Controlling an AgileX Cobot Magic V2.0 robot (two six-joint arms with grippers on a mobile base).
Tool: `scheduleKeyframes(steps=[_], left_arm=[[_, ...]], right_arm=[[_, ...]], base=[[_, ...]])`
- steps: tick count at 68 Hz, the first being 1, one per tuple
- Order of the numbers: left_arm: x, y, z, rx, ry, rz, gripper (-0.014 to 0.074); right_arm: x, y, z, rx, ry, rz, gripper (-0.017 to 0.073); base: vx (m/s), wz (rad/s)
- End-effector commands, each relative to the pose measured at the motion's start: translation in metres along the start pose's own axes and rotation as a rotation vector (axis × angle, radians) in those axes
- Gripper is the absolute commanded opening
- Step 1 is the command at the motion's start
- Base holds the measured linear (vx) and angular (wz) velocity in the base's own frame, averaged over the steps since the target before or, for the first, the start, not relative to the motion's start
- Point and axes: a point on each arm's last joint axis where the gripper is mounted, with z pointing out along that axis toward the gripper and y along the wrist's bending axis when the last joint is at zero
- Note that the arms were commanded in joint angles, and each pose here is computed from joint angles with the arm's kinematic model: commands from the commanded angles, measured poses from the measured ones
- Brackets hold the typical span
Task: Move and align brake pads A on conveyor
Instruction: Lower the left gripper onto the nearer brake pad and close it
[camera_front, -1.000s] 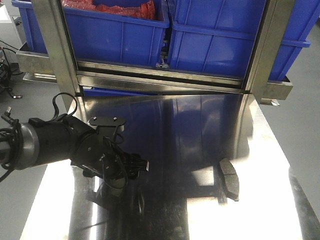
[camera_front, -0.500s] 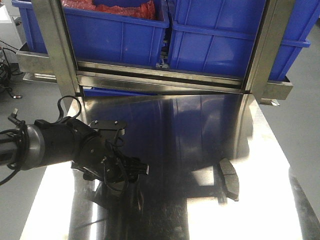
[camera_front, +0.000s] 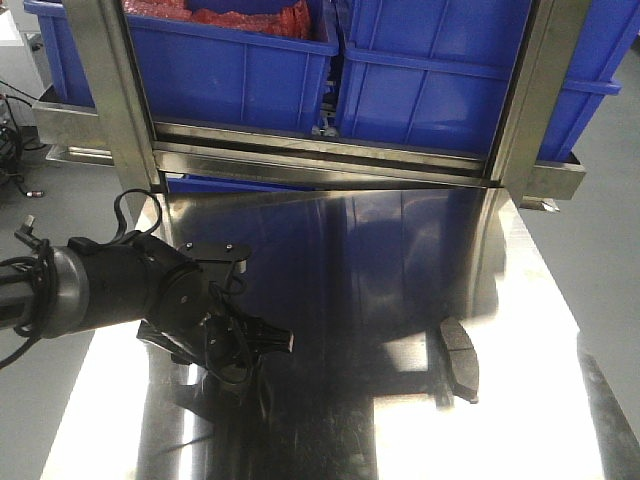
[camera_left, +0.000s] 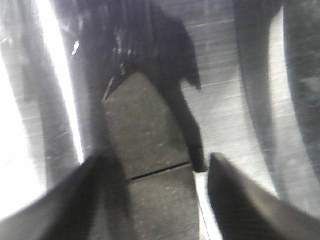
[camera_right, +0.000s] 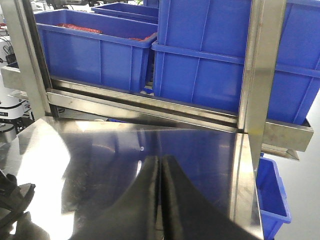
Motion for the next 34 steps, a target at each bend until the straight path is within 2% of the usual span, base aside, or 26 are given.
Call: scheduleKeyframes(steps=[1,12,28,34], left_arm=[[-0.008,-0.005,-0.018,0.036,-0.062,-0.011,0.0279],[-0.007,-0.004,-0.018,0.024,-0.051,-0.004,0.02],[-0.009,-0.004,-0.022,0.031,-0.066,-0.002,0.015],[-0.011,-0.004,-0.029,0.034,-0.1,0.017,0.0137]], right_arm=[[-0.015,0.0,-0.001,0.001,-0.092,-0.006,-0.0006],[-0.015,0.0,-0.001,0.001,-0.092,-0.006,-0.0006],[-0.015,0.0,-0.001,0.001,-0.092,-0.006,-0.0006],[-0.015,0.0,-0.001,0.001,-0.092,-0.006,-0.0006]], base=[[0.0,0.0],[0.0,0.0],[0.0,0.0],[0.0,0.0]])
